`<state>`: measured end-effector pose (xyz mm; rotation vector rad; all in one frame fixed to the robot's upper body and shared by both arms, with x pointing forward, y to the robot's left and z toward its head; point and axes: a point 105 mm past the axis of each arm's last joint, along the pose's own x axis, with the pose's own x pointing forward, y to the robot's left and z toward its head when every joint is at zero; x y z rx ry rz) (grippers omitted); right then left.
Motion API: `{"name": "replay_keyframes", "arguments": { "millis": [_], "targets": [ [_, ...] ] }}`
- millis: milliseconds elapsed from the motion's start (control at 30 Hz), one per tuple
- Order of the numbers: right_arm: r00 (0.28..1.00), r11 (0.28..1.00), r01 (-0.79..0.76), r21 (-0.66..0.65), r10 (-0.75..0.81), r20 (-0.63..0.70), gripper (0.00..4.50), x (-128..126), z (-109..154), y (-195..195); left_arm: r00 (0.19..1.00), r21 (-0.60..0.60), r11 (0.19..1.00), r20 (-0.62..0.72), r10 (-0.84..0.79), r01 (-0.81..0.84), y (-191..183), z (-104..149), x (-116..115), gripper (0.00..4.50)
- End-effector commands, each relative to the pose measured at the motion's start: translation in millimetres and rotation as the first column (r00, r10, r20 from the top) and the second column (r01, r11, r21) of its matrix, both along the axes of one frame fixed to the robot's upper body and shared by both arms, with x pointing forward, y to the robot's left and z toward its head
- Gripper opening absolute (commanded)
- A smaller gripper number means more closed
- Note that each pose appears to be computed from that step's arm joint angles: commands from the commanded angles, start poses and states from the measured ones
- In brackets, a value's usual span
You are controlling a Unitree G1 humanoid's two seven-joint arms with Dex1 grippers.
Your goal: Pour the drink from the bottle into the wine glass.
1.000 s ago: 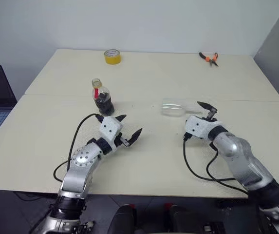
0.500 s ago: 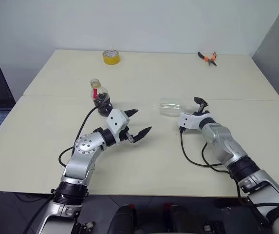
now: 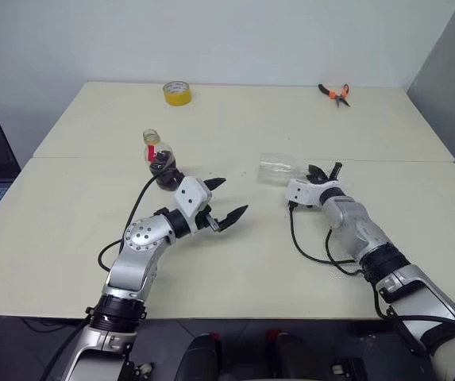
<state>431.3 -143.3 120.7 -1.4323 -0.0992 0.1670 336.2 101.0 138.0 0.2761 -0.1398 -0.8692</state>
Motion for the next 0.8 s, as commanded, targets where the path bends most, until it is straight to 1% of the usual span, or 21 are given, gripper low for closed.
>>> {"name": "replay_keyframes", "arguments": {
  "millis": [33, 100, 167, 233, 267, 300, 333, 400, 433, 467, 500, 533, 600, 800],
  "targets": [
    [0.992, 0.996, -0.022, 0.089, 0.011, 0.126, 0.14, -10.9, 42.0, 1.9, 0.999, -0.002, 0.999, 0.029, 0.037, -0.037, 9.0, 5.8, 0.1, 4.5],
    [0.989, 0.992, -0.032, 0.125, 0.013, 0.147, 0.14, -19.9, 53.4, 1.8, 0.998, -0.001, 0.998, 0.029, 0.06, -0.06, 14.3, 6.0, 1.1, 4.5],
    [0.988, 0.978, -0.058, 0.202, 0.028, 0.151, 0.14, -31.1, 63.1, 4.3, 0.995, -0.01, 0.995, 0.022, 0.098, -0.098, 21.9, 6.2, 2.6, 4.5],
    [0.988, 0.94, -0.118, 0.32, 0.079, 0.132, 0.14, -44.7, 66.8, 11.5, 0.992, -0.029, 0.992, 0.01, 0.124, -0.124, 31.7, 4.6, 1.8, 4.5],
    [0.987, 0.904, -0.151, 0.399, 0.115, 0.113, 0.14, -50.5, 65.3, 16.6, 0.993, -0.037, 0.992, -0.002, 0.122, -0.122, 35.4, 3.0, -0.6, 4.5],
    [0.978, 0.846, -0.209, 0.49, 0.179, 0.108, 0.14, -57.8, 64.3, 25.7, 0.995, -0.048, 0.994, -0.022, 0.099, -0.1, 38.2, 0.6, -5.5, 4.5],
    [0.968, 0.756, -0.241, 0.608, 0.23, 0.098, 0.14, -64.2, 61.7, 34.8, 0.997, -0.062, 0.997, -0.061, 0.052, -0.055, 40.0, -2.9, -12.8, 4.5],
    [0.946, 0.606, -0.281, 0.745, 0.304, 0.11, 0.14, -72.9, 60.4, 46.3, 0.991, -0.091, 0.996, -0.13, -0.015, 0.003, 43.3, -6.7, -22.8, 4.5],
    [0.921, 0.509, -0.302, 0.806, 0.374, 0.108, 0.14, -77.9, 56.7, 56.9, 0.983, -0.108, 0.994, -0.175, -0.049, 0.03, 47.0, -8.0, -28.8, 4.5],
    [0.907, 0.441, -0.287, 0.85, 0.41, 0.093, 0.14, -78.4, 51.1, 62.8, 0.978, -0.115, 0.992, -0.195, -0.074, 0.052, 49.6, -7.1, -33.5, 4.5],
    [0.878, 0.356, -0.295, 0.887, 0.467, 0.105, 0.14, -80.2, 48.3, 72.2, 0.971, -0.122, 0.989, -0.217, -0.104, 0.079, 51.4, -5.4, -39.0, 4.5],
    [0.858, 0.304, -0.298, 0.905, 0.5, 0.115, 0.14, -80.6, 46.9, 77.6, 0.966, -0.125, 0.988, -0.229, -0.123, 0.096, 52.1, -3.9, -42.0, 4.5],
    [0.833, 0.256, -0.299, 0.919, 0.54, 0.12, 0.14, -74.6, 41.7, 89.9, 0.958, -0.127, 0.985, -0.245, -0.148, 0.12, 53.1, 0.6, -46.1, 4.5],
    [0.762, 0.189, -0.307, 0.933, 0.636, 0.121, 0.14, -63.9, 28.8, 118.2, 0.961, -0.103, 0.986, -0.232, -0.151, 0.13, 60.0, 8.9, -50.4, 4.5]
  ]
}}
